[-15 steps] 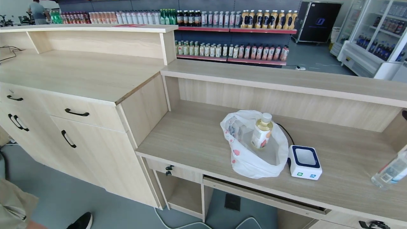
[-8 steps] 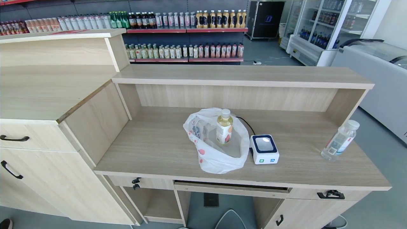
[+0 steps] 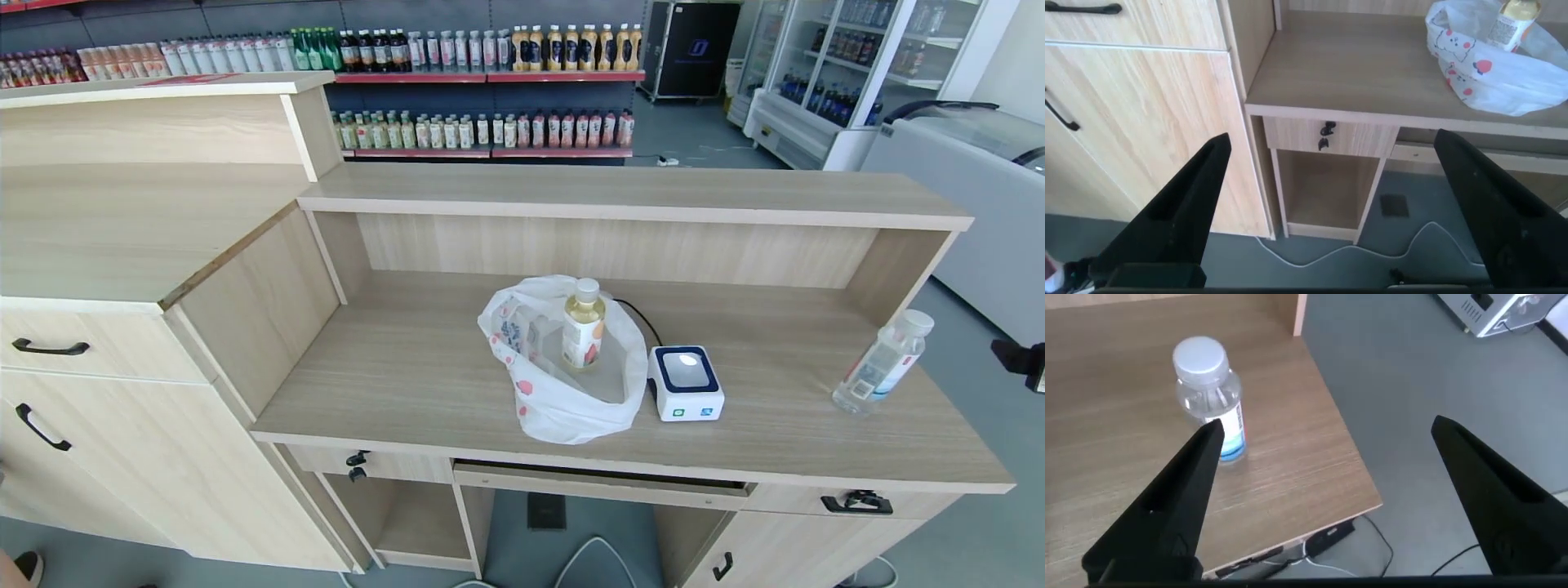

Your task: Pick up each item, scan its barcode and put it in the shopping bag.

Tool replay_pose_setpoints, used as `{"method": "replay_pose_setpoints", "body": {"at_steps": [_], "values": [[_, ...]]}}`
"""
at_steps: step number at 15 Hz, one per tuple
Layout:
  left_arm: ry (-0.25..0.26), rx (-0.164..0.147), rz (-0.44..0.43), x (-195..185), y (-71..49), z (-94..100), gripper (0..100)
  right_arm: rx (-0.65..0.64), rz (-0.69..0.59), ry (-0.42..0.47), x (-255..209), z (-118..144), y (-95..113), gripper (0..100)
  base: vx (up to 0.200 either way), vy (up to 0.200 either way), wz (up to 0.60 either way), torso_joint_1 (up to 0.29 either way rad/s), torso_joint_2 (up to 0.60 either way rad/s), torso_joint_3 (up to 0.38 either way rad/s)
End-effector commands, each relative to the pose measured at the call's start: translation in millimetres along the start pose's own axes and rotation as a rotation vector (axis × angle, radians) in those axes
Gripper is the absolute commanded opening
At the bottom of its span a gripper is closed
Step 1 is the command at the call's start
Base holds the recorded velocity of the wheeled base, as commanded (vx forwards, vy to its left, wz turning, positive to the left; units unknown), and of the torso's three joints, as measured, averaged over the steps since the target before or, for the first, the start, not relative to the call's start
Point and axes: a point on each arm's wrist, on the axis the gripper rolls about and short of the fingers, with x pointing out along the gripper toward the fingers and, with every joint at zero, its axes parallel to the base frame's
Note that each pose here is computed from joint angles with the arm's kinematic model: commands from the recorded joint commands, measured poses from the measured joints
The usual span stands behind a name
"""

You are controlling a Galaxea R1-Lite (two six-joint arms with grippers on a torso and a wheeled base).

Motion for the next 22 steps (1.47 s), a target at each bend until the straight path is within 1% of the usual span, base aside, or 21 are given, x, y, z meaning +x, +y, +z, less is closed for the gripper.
{"method": "replay_pose_setpoints", "body": {"at_steps": [1, 2, 6, 14, 17, 19, 22], "values": [[0.001, 0.0, 0.001, 0, 0.0, -0.1, 100, -0.01, -0.017, 0.078, 23, -29, -2, 100, 0.0, 0.0, 0.0, 0.0, 0.0, 0.0], [0.001, 0.0, 0.001, 0, 0.0, -0.1, 100, -0.061, -0.021, 0.065, 30, -34, -2, 100, 0.0, 0.0, 0.0, 0.0, 0.0, 0.0], [-0.001, 0.0, 0.001, 0, 0.0, 0.0, 100, -0.1, 0.016, 0.025, 49, -45, 3, 100, 0.0, 0.0, 0.0, 0.0, 0.0, 0.0], [-0.001, 0.0, 0.001, 0, 0.0, 0.0, 100, -0.118, 0.079, -0.005, 68, -56, 22, 100, 0.0, 0.0, 0.0, 0.0, 0.0, 0.0], [0.001, 0.0, 0.001, 0, 0.0, -0.1, 100, -0.15, 0.08, -0.02, 74, -61, 25, 100, 0.0, 0.0, 0.0, 0.0, 0.0, 0.0], [-0.001, 0.0, 0.001, 0, 0.0, 0.0, 100, -0.153, 0.077, -0.04, 79, -60, 25, 100, 0.0, 0.0, 0.0, 0.0, 0.0, 0.0], [-0.001, 0.0, 0.001, 0, 0.0, 0.0, 100, -0.153, 0.075, -0.042, 85, -62, 25, 100, 0.0, 0.0, 0.0, 0.0, 0.0, 0.0]]}}
